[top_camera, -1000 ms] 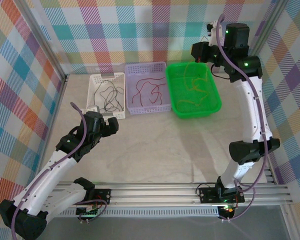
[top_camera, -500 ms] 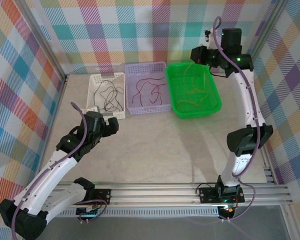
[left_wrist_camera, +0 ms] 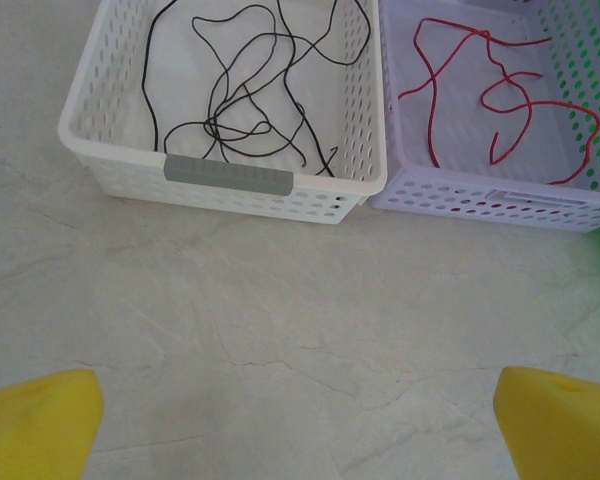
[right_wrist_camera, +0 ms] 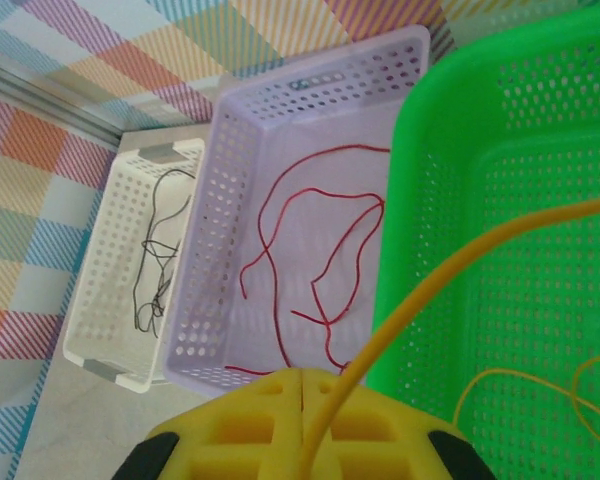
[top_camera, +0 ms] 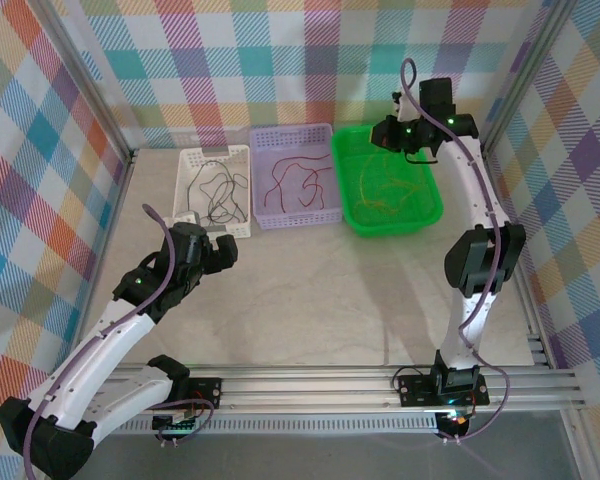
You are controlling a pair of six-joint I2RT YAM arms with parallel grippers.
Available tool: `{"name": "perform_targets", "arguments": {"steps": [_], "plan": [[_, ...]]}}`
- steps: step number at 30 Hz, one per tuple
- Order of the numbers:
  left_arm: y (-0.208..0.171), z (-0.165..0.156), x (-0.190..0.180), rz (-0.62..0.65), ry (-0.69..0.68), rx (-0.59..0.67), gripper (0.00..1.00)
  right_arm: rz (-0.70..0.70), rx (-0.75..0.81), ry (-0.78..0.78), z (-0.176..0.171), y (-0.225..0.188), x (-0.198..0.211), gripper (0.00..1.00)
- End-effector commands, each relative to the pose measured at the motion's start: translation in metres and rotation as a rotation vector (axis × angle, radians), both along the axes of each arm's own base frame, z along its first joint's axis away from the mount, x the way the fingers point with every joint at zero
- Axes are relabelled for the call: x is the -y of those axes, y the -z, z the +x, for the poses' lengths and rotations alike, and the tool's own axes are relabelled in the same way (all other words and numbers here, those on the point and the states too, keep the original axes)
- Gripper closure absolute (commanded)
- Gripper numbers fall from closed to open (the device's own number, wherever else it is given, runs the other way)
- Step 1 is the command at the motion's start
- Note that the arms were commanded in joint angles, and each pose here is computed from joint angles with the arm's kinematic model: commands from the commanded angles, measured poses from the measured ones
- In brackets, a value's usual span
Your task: Untangle the cables
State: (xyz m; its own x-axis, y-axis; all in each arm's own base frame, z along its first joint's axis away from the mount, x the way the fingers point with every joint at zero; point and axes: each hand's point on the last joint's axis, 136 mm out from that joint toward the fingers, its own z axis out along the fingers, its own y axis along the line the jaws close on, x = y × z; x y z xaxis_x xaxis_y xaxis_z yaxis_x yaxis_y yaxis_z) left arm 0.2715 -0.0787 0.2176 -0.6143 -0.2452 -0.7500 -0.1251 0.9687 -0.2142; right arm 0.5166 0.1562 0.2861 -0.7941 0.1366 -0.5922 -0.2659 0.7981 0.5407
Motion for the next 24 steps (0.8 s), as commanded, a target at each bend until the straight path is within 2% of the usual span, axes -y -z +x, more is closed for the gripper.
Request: {"name": "perform_targets", "arguments": {"steps": [1, 6, 24], "plan": [[0.000, 0.003, 0.001, 0.010, -0.001, 0.014, 0.00, -0.042, -0.079, 0.003, 0.002, 0.036, 0.004, 1.00], [0.003, 0.003, 0.001, 0.015, -0.002, 0.007, 0.00, -0.069, -0.169, 0.008, 0.004, 0.076, 0.007, 1.00], [0.009, 0.006, 0.004, 0.023, 0.004, -0.015, 0.00, -0.235, -0.409, 0.111, -0.001, 0.177, 0.037, 1.00]]}}
